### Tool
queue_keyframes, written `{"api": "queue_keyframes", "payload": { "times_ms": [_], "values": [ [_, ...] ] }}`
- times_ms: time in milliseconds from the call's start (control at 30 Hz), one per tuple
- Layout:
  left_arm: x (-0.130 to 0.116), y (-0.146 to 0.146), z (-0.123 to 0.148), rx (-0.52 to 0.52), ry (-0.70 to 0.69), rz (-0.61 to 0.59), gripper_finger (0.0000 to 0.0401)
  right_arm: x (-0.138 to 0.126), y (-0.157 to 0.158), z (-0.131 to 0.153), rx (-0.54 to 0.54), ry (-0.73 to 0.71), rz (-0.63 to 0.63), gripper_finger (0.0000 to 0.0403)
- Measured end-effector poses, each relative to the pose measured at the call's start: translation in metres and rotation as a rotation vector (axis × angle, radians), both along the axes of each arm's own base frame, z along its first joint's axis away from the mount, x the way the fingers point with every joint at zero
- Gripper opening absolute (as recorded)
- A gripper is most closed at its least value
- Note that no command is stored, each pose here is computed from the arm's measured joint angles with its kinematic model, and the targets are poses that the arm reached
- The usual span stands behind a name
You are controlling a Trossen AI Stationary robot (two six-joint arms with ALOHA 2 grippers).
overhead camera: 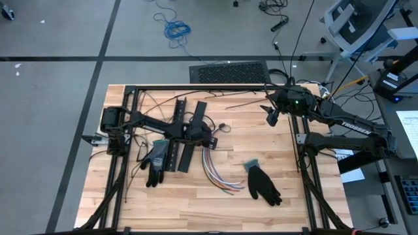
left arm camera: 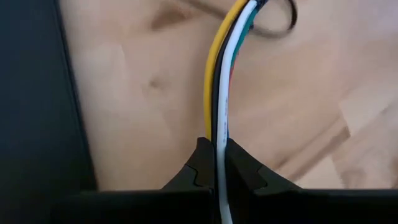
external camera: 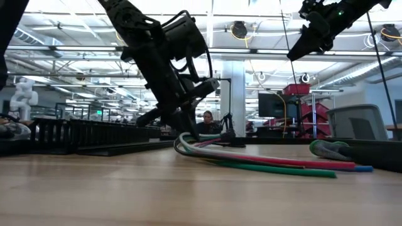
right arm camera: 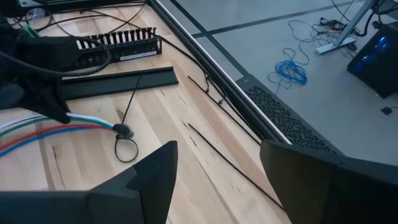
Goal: Ziptie cables
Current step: Wrap the cable wires with the black ziptie
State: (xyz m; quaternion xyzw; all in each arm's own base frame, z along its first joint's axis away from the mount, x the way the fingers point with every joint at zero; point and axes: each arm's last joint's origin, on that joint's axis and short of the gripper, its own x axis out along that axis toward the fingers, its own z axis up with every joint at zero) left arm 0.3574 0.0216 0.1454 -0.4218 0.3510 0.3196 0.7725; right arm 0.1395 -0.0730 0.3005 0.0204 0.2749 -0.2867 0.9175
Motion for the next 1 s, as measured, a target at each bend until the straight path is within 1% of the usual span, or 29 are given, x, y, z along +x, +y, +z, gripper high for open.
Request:
{"api": "queue_keyframes", "payload": {
  "times_ms": [67,133,233,500,667,833,1000],
  "values": [
    [0.001,-0.005,0.000,-0.022,-0.004,-0.029,0.0014,0.000,0.000,0.000,-0.003,0.002,0.002,0.0224],
    [0.000,-0.010,-0.001,-0.020,0.012,-0.052,0.0014,0.000,0.000,0.000,-0.003,0.002,0.002,0.0224],
    [-0.002,-0.012,-0.003,-0.025,0.041,-0.055,0.0014,0.001,0.000,0.001,-0.009,-0.009,0.003,0.0224],
    [-0.002,-0.004,-0.003,-0.015,0.052,-0.022,0.0014,0.001,0.000,0.002,-0.008,-0.019,0.003,0.0224],
    [0.006,-0.002,0.007,0.010,0.020,-0.036,0.0014,0.001,0.000,0.002,-0.005,-0.021,0.004,0.0224],
    [0.008,0.000,0.010,0.023,0.017,-0.048,0.0014,0.001,0.000,0.002,-0.005,-0.020,0.004,0.0224],
    [0.004,-0.005,0.002,-0.006,0.092,-0.074,0.0014,0.001,0.000,0.002,-0.006,-0.020,0.005,0.0224]
  ]
}}
